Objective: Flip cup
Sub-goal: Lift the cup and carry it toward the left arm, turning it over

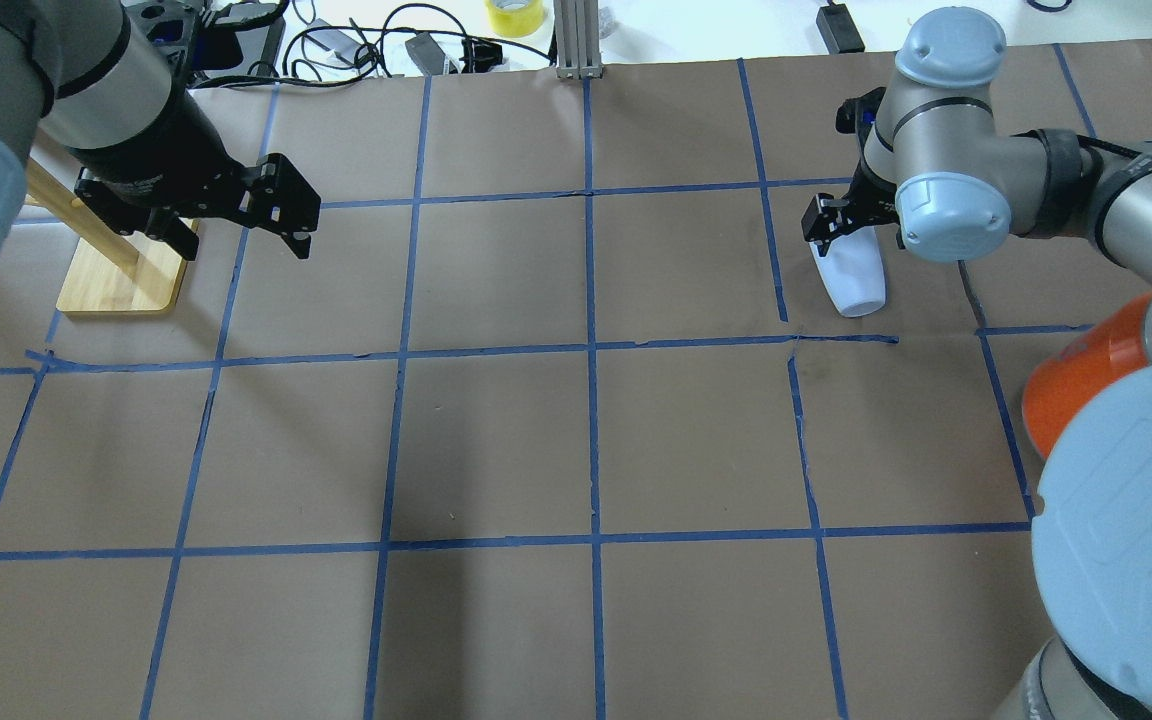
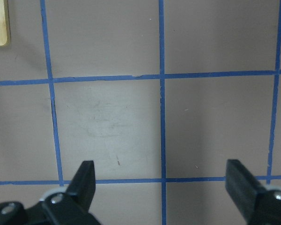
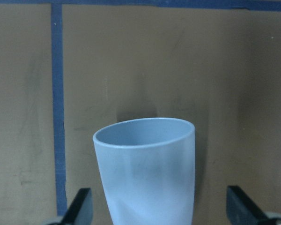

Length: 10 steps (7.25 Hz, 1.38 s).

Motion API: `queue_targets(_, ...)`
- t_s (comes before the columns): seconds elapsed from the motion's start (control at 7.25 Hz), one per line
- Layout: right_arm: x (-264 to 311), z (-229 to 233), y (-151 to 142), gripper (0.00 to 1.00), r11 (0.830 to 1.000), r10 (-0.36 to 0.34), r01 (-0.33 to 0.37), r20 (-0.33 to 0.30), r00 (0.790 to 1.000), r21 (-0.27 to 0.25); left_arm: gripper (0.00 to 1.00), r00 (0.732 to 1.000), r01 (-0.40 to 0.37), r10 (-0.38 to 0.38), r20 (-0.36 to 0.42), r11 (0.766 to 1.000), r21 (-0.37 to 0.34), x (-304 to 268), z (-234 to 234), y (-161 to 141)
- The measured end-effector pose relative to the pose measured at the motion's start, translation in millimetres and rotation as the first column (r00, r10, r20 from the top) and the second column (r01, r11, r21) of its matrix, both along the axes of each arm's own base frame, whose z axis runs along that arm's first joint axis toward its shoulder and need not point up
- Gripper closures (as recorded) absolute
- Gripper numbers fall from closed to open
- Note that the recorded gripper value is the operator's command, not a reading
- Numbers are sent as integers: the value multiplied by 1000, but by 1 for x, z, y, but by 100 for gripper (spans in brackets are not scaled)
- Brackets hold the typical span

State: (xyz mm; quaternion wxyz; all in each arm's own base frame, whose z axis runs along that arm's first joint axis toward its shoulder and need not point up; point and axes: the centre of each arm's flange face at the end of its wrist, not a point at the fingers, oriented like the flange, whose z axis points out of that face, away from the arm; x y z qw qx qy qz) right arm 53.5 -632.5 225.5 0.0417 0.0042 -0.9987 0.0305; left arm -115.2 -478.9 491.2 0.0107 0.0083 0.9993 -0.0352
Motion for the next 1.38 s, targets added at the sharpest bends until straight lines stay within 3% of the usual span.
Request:
queue_targets(0.41,0,-31,-3,1,1000,-2,2,11,1000,-2,0,1000,-23,23,0,1000,6,1,-2,0)
queue_targets(0.69,0,-37,-3,52,1000,0,0,15,1000,-9,0,999,-45,45,1,999,7,4,-2,0)
queue_targets(0.97,2,-41,-1,82,1000,0,0,27,1000,1,0,998,-58,58,37,998,1,14,-2,-3)
queue_targets(1.1,5,-41,1,93,1000,0,0,43,999,5,0,996,-65,65,56,998,-1,19,-1,-4)
queue_targets(1.38,11,-22,4,100,1000,7,-6,50,999,-18,0,995,-70,70,67,998,-7,27,1,-6)
